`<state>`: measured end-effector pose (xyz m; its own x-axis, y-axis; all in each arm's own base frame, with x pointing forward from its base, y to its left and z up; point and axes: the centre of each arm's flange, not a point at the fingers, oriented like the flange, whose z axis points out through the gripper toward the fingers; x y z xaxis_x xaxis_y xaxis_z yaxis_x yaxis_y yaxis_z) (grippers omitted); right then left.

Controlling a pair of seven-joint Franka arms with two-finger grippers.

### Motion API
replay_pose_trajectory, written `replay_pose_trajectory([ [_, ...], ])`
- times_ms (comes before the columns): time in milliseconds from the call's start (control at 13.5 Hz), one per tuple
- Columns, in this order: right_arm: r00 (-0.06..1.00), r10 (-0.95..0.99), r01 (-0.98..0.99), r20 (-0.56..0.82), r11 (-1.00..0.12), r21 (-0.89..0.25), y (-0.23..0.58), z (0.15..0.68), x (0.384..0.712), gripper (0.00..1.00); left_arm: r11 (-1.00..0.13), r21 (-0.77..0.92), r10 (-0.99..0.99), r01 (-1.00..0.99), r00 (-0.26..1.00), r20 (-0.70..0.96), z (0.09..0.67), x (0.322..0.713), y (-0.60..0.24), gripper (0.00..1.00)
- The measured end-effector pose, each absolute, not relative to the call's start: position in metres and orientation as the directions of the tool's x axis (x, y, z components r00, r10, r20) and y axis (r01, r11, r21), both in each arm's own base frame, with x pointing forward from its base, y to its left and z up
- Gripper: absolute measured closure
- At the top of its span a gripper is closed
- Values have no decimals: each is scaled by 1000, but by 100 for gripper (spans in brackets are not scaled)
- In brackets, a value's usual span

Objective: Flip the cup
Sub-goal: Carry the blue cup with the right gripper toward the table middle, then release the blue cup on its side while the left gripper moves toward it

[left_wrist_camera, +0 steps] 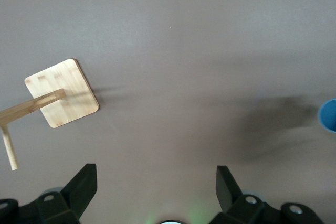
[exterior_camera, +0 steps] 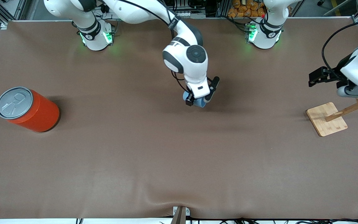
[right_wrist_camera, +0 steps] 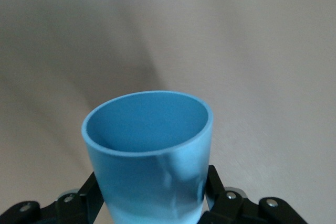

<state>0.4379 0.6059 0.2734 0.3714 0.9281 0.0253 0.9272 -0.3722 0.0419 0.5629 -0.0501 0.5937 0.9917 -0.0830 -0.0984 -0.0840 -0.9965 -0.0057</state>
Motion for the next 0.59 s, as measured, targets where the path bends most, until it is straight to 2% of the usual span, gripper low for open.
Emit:
replay_pose_trajectory([
  [222,276,961,959,-23,-274,67,625,239,405,21,-996,10,-84,-83,990,-113,576,574,-47,0],
  [593,174,982,982,-78,-167,91,633,211,385,21,-996,29,-89,-86,985,-147,552,584,-45,0],
])
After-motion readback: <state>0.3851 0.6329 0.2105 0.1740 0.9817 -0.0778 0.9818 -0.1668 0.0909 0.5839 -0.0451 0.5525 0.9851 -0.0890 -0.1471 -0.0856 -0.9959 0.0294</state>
